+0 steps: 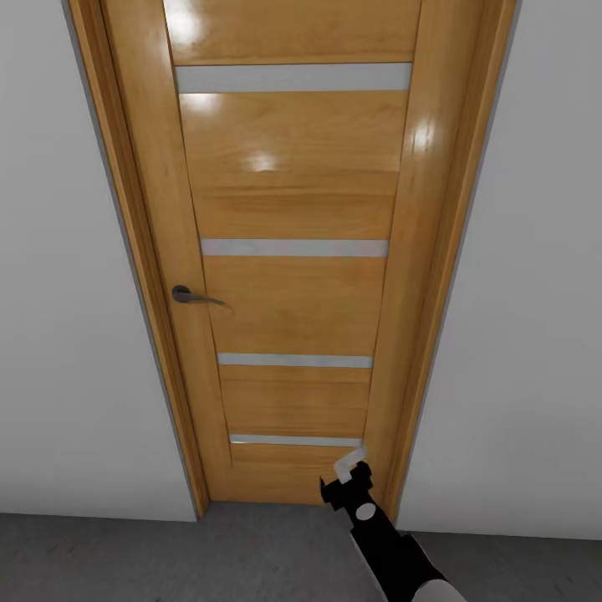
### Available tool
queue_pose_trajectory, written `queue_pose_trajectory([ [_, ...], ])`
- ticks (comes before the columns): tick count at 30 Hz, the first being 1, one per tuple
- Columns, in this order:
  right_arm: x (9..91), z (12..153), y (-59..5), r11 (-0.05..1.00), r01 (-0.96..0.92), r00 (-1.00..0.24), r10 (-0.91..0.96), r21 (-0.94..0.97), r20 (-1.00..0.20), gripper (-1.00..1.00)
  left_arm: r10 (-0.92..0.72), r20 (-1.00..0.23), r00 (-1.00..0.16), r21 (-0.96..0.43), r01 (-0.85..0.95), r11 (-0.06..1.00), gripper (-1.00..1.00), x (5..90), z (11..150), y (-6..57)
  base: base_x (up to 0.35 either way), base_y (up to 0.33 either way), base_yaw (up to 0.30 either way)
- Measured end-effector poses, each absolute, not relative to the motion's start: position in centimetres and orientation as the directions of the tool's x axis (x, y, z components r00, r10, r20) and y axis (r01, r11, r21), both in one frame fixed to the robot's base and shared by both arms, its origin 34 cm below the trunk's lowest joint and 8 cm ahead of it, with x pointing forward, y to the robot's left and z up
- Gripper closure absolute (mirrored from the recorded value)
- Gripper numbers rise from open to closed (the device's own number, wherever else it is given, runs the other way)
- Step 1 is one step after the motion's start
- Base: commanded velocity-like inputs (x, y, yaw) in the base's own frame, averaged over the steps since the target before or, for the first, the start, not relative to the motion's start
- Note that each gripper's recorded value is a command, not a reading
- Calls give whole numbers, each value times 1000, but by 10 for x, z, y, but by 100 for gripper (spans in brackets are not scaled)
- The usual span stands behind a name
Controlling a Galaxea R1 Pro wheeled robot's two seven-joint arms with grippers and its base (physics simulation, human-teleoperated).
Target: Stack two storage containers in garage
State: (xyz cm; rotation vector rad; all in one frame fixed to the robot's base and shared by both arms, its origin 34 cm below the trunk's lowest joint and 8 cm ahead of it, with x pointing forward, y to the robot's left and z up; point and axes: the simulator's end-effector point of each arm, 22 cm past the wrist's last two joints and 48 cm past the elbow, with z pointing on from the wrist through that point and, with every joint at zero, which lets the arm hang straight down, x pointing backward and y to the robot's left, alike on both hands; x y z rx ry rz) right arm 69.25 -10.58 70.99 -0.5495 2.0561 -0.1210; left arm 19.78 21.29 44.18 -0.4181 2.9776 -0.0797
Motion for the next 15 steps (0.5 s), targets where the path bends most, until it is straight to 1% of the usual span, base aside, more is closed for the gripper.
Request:
queue_pose_trajectory([
  [6,710,742,-100,899,-315,-366,-410,-303,-836,-100,-277,-125,-953,-71,-270,960,-100,198,442,213,0,0,0],
  [10,736,777,-98,901,-298,-307,-403,-315,-862,-100,-274,-126,-953,-72,-267,961,-100,198,442,212,0,0,0],
  [15,766,812,-97,904,-284,-265,-393,-319,-880,-100,-276,-126,-953,-72,-269,960,-100,198,442,212,0,0,0],
])
